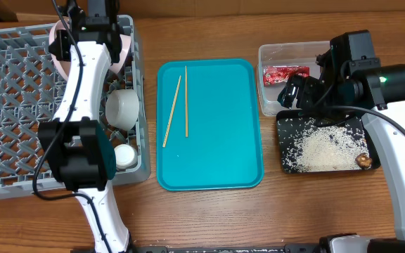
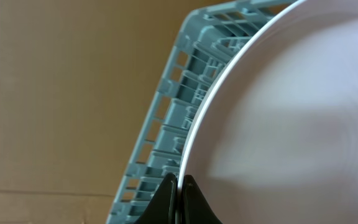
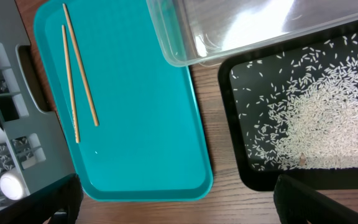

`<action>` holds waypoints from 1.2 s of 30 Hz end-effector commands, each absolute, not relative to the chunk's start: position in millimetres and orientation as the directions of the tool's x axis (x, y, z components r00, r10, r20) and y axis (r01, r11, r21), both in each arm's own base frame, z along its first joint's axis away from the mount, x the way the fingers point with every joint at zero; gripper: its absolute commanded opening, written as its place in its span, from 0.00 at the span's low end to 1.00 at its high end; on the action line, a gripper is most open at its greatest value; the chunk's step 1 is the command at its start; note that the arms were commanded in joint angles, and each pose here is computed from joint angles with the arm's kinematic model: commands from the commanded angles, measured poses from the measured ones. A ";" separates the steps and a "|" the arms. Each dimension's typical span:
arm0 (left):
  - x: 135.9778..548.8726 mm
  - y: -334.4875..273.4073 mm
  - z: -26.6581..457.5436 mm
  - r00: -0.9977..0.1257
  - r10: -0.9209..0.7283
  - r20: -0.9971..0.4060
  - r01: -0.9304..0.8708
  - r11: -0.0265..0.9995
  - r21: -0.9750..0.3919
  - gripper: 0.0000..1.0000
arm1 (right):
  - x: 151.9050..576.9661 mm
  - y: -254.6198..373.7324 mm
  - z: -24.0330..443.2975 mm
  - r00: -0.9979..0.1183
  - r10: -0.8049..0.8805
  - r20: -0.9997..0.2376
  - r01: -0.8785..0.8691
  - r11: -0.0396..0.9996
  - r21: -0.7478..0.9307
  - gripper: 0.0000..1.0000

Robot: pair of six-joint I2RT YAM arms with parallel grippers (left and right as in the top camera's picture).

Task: Sort waste into correct bins and load items into the dishwasher
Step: 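Lift the plate and stand it in the rack's back slots, then move the left gripper to the wooden chopsticks and grasp them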

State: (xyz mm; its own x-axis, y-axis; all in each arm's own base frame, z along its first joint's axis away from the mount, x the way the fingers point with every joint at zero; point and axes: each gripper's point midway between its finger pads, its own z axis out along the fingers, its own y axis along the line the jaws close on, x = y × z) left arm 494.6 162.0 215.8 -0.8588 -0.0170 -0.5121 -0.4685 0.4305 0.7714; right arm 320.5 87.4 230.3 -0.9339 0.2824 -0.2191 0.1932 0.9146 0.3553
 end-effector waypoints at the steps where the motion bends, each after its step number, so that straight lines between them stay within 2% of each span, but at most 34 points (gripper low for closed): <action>1: 498.7 164.6 203.8 -0.827 -0.056 -0.559 -0.528 0.421 0.738 0.04 | 322.0 85.2 235.9 -0.927 0.288 -0.241 0.192 0.915 0.354 1.00; 2: 499.9 164.3 202.2 -0.825 -0.057 -0.562 -0.530 0.425 0.734 0.04 | 322.0 85.2 235.9 -0.927 0.288 -0.241 0.192 0.915 0.354 1.00; 4: 505.8 161.2 198.4 -0.815 -0.060 -0.577 -0.535 0.461 0.708 0.28 | 322.0 85.2 235.9 -0.927 0.288 -0.241 0.192 0.915 0.354 1.00; 6: 508.2 160.8 198.9 -0.806 -0.060 -0.589 -0.544 0.466 0.698 0.69 | 322.0 85.2 235.9 -0.927 0.288 -0.241 0.192 0.915 0.354 1.00; 7: 508.4 160.2 199.1 -0.806 -0.059 -0.589 -0.544 0.466 0.697 1.00 | 322.0 85.2 235.9 -0.927 0.288 -0.241 0.192 0.915 0.354 1.00; 10: 512.1 150.8 202.9 -0.804 -0.049 -0.593 -0.533 0.500 0.682 1.00 | 322.0 85.2 235.9 -0.927 0.288 -0.241 0.192 0.915 0.354 1.00; 14: 522.9 107.2 213.9 -0.803 -0.054 -0.594 -0.430 0.743 0.513 1.00 | 322.0 85.2 235.9 -0.927 0.288 -0.241 0.192 0.915 0.354 1.00; 16: 520.5 68.9 239.5 -0.793 -0.055 -0.607 -0.328 0.878 0.349 1.00 | 322.0 85.2 235.9 -0.927 0.288 -0.241 0.192 0.915 0.354 1.00; 20: 492.8 -8.3 287.4 -0.786 -0.044 -0.616 -0.092 0.995 0.046 1.00 | 322.0 85.2 235.9 -0.927 0.288 -0.241 0.192 0.915 0.354 1.00; 24: 459.8 -86.4 329.6 -0.769 -0.028 -0.639 0.159 0.959 -0.233 1.00 | 322.0 85.2 235.9 -0.927 0.288 -0.241 0.192 0.915 0.354 1.00; 26: 437.1 -135.8 351.2 -0.766 0.002 -0.642 0.322 0.866 -0.382 1.00 | 322.0 85.2 235.9 -0.927 0.288 -0.241 0.192 0.915 0.354 1.00; 29: 413.7 -173.9 361.3 -0.782 0.044 -0.622 0.430 0.760 -0.486 1.00 | 322.0 85.2 235.9 -0.927 0.288 -0.241 0.192 0.915 0.354 1.00; 31: 406.3 -188.0 362.5 -0.788 0.063 -0.612 0.462 0.718 -0.520 0.99 | 322.0 85.2 235.9 -0.927 0.288 -0.241 0.192 0.915 0.354 1.00; 32: 403.3 -192.8 356.9 -0.800 0.077 -0.595 0.458 0.720 -0.522 0.92 | 322.0 85.2 235.9 -0.927 0.288 -0.241 0.192 0.915 0.354 1.00; 33: 401.6 -193.7 351.8 -0.811 0.084 -0.579 0.445 0.732 -0.517 0.90 | 322.0 85.2 235.9 -0.927 0.288 -0.241 0.192 0.915 0.354 1.00; 36: 405.4 -183.1 313.9 -0.879 0.045 -0.475 0.273 0.863 -0.424 0.89 | 322.0 85.2 235.9 -0.927 0.288 -0.241 0.192 0.915 0.354 1.00</action>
